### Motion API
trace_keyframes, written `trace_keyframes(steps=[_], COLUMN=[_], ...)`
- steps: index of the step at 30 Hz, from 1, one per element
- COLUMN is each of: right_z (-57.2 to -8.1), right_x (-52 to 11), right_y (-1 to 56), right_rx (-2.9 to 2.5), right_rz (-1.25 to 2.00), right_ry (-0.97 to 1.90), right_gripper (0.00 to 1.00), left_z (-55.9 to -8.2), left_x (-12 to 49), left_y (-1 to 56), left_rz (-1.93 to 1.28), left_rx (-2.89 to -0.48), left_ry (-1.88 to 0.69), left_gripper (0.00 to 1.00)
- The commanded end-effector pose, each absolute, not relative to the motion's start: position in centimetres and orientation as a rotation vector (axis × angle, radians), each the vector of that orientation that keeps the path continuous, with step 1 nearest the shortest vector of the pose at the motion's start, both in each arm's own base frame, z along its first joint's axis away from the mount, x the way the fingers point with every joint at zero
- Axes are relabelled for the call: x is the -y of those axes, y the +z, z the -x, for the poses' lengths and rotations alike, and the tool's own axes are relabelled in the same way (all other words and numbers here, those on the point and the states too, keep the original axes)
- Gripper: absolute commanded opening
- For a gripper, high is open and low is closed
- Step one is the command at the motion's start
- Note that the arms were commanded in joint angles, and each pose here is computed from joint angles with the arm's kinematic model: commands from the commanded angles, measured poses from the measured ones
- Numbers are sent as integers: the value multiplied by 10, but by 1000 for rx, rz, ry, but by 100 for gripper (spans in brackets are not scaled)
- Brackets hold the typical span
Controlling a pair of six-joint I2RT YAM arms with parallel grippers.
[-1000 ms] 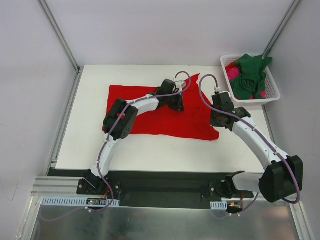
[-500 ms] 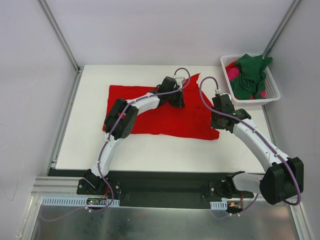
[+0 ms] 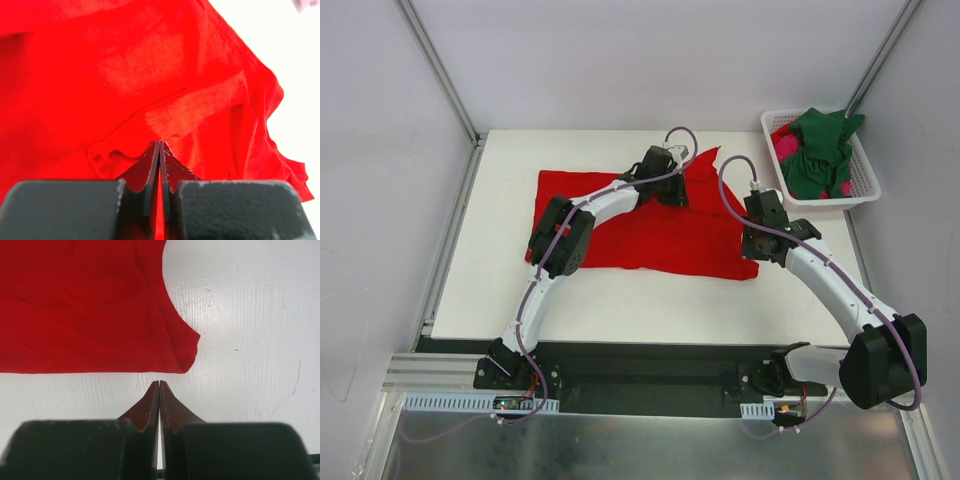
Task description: Fold and stack the t-shirts
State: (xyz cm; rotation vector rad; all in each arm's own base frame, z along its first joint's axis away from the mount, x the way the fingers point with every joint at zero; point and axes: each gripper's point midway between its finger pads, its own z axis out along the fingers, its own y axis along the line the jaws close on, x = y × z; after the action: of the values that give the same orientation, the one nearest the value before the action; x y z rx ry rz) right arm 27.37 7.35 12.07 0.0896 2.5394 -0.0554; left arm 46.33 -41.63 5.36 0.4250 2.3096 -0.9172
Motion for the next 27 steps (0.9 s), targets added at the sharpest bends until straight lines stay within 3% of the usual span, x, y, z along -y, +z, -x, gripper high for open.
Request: trace_keyframes(steps=[1,18,27], right_z=[-272,-270,-275], right_x=[-67,-65,-71], right_y=[127,121,112], right_rx=[-2516,-2534,-2532], right_rz=[-114,-107,-109], right_ry=[-81,-106,-73], right_gripper=[2,1,1], left_z=[-491,-535,-515], left_x=[407,356,360], left_y=[63,66,102], left_rz=[-352,-134,-240], left_rx=[-2274,-2288,-2230], left_ry=[-885,-835,-948], left_gripper=[0,0,0])
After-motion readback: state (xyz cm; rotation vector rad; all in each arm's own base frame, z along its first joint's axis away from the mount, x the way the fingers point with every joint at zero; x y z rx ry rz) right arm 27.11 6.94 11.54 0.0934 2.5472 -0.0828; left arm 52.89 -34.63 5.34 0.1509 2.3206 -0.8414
